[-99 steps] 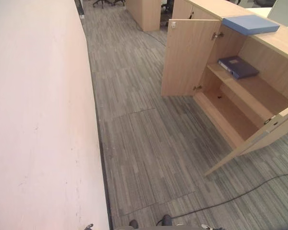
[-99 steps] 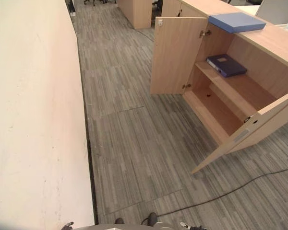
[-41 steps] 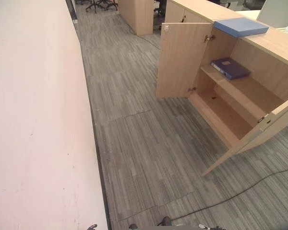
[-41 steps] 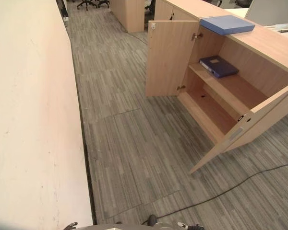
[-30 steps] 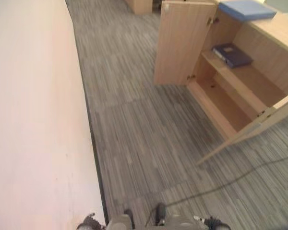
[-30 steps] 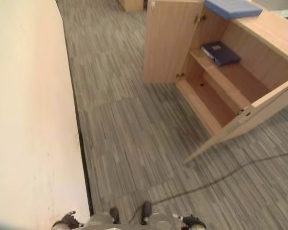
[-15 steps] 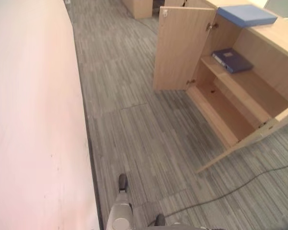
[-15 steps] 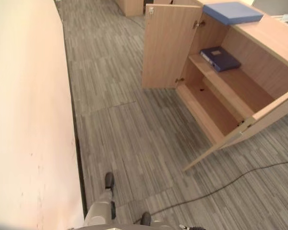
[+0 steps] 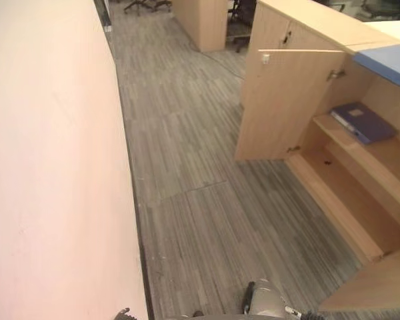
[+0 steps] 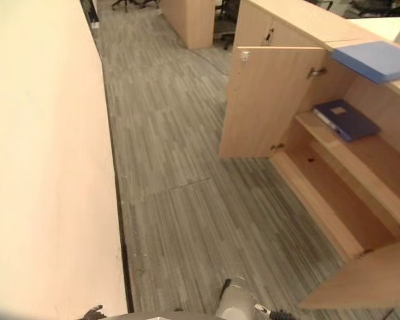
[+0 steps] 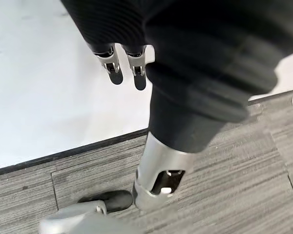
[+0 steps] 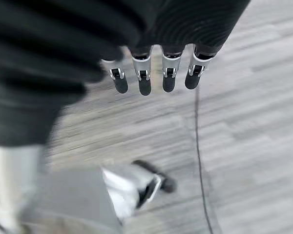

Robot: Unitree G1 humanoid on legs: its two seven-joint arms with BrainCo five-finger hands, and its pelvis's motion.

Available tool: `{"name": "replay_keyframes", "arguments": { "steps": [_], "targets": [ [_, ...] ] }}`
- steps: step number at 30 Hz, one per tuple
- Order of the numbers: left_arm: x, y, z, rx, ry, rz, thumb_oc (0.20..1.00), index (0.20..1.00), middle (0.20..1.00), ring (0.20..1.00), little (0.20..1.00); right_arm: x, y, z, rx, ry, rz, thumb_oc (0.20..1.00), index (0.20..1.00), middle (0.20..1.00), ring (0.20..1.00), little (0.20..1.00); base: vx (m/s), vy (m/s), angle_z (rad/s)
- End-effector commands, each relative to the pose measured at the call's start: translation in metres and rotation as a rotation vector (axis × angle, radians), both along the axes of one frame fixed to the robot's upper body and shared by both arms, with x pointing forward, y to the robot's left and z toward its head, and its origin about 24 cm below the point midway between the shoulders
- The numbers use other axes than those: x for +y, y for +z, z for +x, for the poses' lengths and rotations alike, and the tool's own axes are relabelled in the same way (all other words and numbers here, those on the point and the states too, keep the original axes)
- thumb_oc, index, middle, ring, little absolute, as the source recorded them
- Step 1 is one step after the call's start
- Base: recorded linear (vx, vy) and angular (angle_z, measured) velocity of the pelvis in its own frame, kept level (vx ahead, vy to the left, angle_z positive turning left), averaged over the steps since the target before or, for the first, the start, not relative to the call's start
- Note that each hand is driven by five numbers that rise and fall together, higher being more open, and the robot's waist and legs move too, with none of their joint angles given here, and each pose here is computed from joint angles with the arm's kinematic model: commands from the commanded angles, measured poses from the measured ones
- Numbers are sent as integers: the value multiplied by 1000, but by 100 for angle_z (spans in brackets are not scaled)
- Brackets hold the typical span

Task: Put the empty folder in the office cabinet

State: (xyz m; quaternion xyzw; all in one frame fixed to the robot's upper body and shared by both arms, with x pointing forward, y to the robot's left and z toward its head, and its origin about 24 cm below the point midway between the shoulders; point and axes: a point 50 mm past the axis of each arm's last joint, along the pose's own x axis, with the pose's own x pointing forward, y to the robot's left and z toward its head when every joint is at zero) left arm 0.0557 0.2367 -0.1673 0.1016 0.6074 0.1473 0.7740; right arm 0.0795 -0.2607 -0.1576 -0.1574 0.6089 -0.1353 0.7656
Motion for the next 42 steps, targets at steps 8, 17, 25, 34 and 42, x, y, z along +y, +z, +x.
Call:
{"name": "replay_keyframes", "arguments": {
  "steps": [8,17,25,34,42],
  "targets": [
    [6,-3,-38,151,-16,11,1000,1000,1000,1000,1000,19,-3,14,-1,41,36,1000,1000,1000,1000,1000,357,-159,11],
    [6,2,4,-1,9,14,1000,1000,1000,1000,1000,11,-4,0,-4,-77,20,1000,1000,1000,1000,1000,281,-305,-30],
    [3,0,-4,40,-42,17,1000,1000,1000,1000,1000,5,-1,2,-22,-74,-5,1000,1000,1000,1000,1000,207,33,-87],
    [-5,-4,-20,103,-47,-7,1000,1000,1000,1000,1000,-3,-4,-28,87,-73,-23,1000,1000,1000,1000,1000,303,197,-113],
    [13,1,-8,85,-49,36,1000,1000,1000,1000,1000,8,-7,-21,61,-105,41,1000,1000,1000,1000,1000,202,283,-59]
  ]
}}
